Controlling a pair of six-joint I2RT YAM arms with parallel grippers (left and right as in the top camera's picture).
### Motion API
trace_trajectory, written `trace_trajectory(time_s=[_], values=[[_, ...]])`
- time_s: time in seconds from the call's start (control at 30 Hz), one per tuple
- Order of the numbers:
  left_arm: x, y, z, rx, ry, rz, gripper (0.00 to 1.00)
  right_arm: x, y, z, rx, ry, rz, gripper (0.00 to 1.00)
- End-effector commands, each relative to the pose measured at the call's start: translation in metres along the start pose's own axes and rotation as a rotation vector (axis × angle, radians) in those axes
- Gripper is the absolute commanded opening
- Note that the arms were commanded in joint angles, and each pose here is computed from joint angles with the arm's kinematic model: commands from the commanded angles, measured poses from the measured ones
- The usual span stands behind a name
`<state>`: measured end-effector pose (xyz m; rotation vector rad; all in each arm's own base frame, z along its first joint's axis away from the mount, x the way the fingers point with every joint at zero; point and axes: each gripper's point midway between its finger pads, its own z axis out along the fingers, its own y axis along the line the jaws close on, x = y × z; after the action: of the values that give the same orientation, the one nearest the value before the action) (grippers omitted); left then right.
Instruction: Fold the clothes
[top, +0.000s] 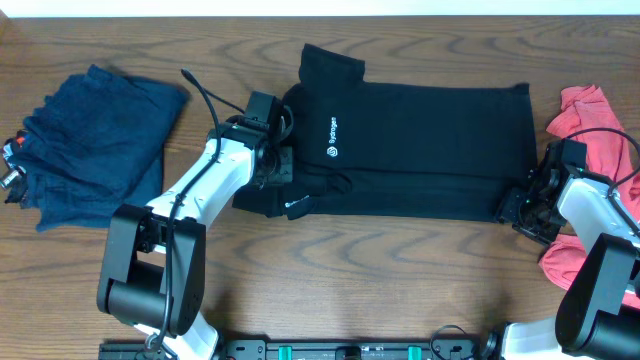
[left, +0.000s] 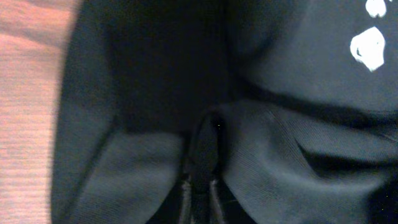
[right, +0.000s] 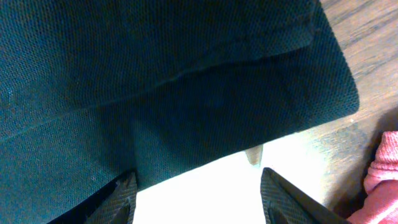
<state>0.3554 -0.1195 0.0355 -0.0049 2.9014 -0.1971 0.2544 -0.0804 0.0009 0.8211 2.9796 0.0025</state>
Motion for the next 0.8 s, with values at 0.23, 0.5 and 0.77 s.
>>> trace_trajectory(time_s=[0.23, 0.5, 0.77], values=[[-0.038, 0.033, -0.002, -0.133, -0.164, -0.148, 0.07, 0.000, 0.000, -0.004, 0.008, -0.014, -0.018, 0.62], [-0.036, 0.035, -0.001, -0.137, -0.154, -0.150, 0.58, 0.000, 0.000, -0.004, 0.008, -0.014, -0.018, 0.62], [-0.004, 0.026, -0.008, -0.080, -0.023, -0.143, 0.53, 0.000, -0.001, -0.004, 0.012, -0.011, -0.018, 0.62]])
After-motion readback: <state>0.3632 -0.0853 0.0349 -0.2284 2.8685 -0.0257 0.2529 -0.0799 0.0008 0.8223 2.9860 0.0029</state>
